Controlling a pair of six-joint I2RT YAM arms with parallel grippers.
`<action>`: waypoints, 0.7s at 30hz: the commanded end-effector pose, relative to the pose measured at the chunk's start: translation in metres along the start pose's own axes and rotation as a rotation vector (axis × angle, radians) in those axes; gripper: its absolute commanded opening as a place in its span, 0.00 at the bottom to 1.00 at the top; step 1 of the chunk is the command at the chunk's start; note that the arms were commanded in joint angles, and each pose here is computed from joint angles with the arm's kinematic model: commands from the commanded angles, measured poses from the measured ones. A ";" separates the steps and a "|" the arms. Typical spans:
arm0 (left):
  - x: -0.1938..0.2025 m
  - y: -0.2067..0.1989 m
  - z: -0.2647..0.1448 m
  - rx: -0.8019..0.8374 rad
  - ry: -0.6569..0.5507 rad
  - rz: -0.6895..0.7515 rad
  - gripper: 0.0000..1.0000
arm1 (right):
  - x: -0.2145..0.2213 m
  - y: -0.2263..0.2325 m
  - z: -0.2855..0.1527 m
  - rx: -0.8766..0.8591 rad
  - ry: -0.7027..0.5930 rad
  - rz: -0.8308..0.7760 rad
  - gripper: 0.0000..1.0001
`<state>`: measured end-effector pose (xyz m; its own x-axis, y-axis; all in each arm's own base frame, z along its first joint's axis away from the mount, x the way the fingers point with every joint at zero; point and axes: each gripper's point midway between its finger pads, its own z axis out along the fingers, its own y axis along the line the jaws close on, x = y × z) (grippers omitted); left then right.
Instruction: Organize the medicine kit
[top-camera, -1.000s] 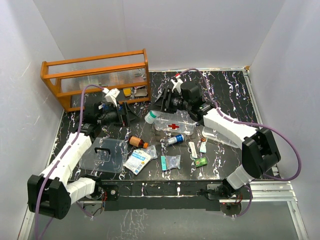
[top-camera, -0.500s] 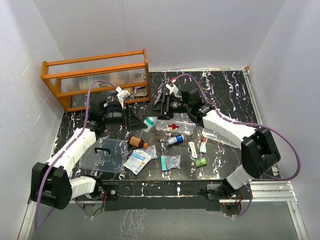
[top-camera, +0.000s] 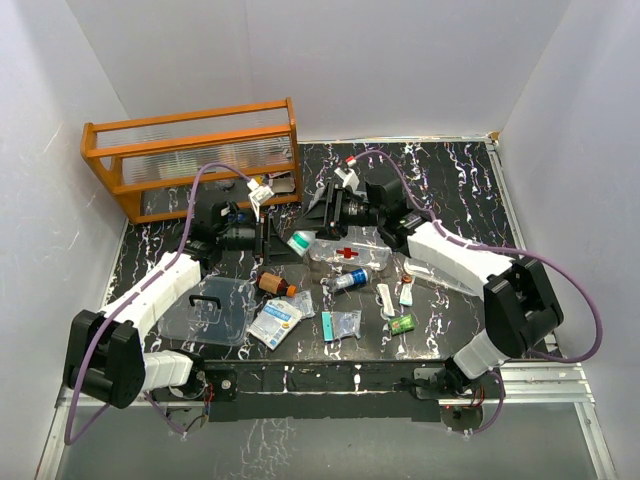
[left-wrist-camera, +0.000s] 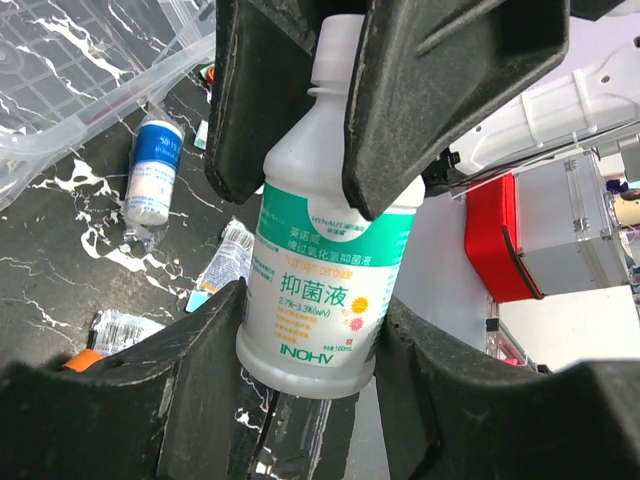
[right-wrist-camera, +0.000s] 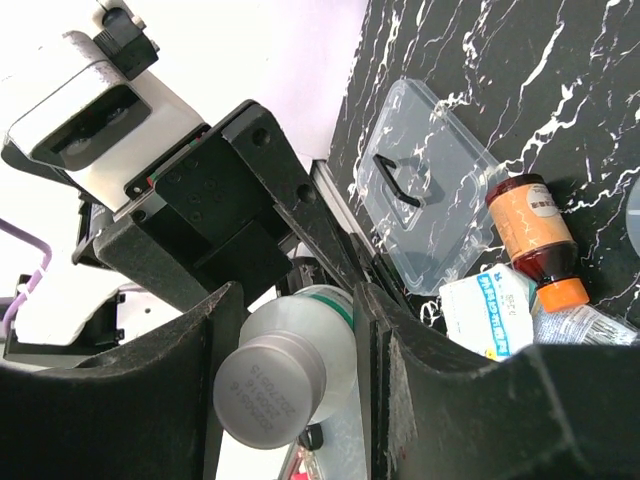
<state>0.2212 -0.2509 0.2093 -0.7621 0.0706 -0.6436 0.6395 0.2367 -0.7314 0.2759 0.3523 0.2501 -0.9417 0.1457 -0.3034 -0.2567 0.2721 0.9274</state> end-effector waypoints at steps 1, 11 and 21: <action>-0.024 -0.016 0.000 0.017 -0.081 0.081 0.22 | -0.012 0.031 -0.015 -0.060 -0.109 -0.094 0.47; -0.042 -0.007 0.005 -0.018 -0.160 0.014 0.18 | -0.032 0.033 -0.037 0.008 -0.350 -0.171 0.67; -0.042 -0.009 0.007 -0.002 -0.163 -0.003 0.18 | -0.029 0.025 -0.020 0.036 -0.358 -0.142 0.58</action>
<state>0.2500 -0.2603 0.2273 -0.7739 -0.0797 -0.6283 0.5886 0.2756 -0.7600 0.2865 0.3285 0.2766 -0.7947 0.3938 -0.4620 -0.3276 0.3625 0.8725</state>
